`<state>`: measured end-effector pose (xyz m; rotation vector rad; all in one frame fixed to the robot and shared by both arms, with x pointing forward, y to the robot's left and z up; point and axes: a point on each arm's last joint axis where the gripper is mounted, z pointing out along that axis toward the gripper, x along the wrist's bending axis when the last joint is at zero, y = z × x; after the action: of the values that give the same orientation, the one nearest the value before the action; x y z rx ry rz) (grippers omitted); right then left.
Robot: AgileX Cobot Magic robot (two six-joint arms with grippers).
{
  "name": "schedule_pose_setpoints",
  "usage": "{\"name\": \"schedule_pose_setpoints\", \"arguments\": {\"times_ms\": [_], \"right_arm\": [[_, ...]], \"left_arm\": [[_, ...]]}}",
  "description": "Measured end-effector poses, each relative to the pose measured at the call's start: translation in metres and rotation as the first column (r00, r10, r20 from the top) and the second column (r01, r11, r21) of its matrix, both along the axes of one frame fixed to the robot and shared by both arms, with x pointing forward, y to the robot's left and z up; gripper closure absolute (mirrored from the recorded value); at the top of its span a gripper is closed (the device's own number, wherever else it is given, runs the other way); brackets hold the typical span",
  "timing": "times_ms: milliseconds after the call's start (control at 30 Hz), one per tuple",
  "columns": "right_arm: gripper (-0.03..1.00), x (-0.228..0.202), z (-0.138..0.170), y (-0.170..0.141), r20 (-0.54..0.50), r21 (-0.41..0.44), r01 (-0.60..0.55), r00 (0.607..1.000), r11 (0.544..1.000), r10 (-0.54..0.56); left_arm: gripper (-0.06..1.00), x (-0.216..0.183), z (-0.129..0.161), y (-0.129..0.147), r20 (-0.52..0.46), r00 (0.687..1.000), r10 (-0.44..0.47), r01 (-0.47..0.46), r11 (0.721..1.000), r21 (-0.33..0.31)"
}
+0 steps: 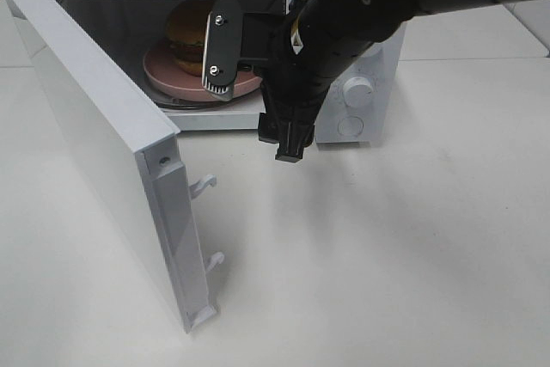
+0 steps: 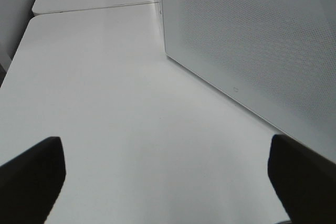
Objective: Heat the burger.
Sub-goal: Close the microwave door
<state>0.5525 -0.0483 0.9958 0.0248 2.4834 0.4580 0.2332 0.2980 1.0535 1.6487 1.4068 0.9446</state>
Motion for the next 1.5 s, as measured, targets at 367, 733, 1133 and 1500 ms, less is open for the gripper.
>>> {"name": "schedule_pose_setpoints", "arguments": {"times_ms": [367,733,1133,1500], "right_arm": [[0.20,-0.042,0.020,-0.036,-0.097,0.145,0.208,0.976,0.967,-0.196],[0.20,-0.061,0.028,-0.078,-0.275,0.128,0.522,0.836,0.843,-0.476],[0.20,-0.062,0.052,-0.146,-0.395,0.092,0.839,0.525,0.536,-0.754],[0.20,-0.092,0.084,-0.173,-0.412,0.099,0.884,0.454,0.456,-0.790]], "left_arm": [[-0.03,0.000,0.000,0.000,0.000,1.000,0.000,0.000,1.000,0.000],[-0.03,0.000,0.000,0.000,0.000,1.000,0.000,0.000,1.000,0.000],[-0.03,0.000,0.000,0.000,0.000,1.000,0.000,0.000,1.000,0.000],[-0.03,0.000,0.000,0.000,0.000,1.000,0.000,0.000,1.000,0.000]]}}
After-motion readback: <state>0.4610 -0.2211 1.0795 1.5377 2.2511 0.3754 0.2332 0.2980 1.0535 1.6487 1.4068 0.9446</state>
